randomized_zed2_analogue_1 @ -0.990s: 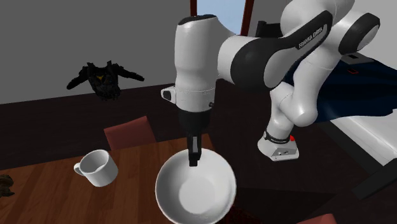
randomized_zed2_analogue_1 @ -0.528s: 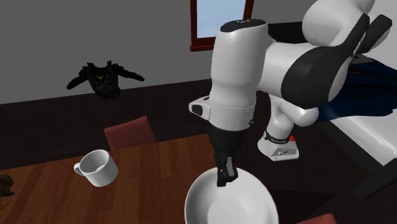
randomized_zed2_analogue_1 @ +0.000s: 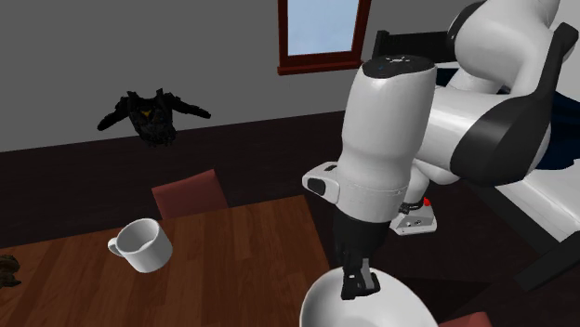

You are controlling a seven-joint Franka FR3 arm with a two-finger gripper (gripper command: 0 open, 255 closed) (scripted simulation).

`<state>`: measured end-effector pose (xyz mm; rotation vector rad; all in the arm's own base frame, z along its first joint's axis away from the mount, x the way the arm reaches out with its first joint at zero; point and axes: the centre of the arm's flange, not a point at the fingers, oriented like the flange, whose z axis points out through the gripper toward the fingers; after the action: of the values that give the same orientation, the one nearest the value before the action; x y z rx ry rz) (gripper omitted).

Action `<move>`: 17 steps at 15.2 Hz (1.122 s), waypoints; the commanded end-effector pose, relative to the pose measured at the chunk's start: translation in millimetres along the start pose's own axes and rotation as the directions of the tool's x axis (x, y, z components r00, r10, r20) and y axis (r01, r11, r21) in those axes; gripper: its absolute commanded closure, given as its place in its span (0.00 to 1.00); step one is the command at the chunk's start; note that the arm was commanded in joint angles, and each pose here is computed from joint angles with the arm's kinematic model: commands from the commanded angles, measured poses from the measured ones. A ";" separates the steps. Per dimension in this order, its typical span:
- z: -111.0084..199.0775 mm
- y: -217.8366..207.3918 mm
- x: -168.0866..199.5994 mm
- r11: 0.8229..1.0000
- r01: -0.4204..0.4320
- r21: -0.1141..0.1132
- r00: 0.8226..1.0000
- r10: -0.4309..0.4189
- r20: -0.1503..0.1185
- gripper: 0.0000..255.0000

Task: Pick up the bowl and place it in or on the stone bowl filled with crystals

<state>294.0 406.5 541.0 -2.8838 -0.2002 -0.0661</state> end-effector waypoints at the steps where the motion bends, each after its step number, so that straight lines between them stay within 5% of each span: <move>1: 12.2 2.0 -1.8 1.000 0.003 -0.002 1.000 -0.003 0.005 1.00; 11: 61.9 14.5 -5.0 1.000 0.003 -0.002 1.000 -0.003 0.005 1.00; 17: 61.9 14.5 -5.0 1.000 0.003 -0.002 1.000 -0.003 0.005 1.00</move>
<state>293.9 406.9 479.4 -2.8837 -0.2013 -0.0652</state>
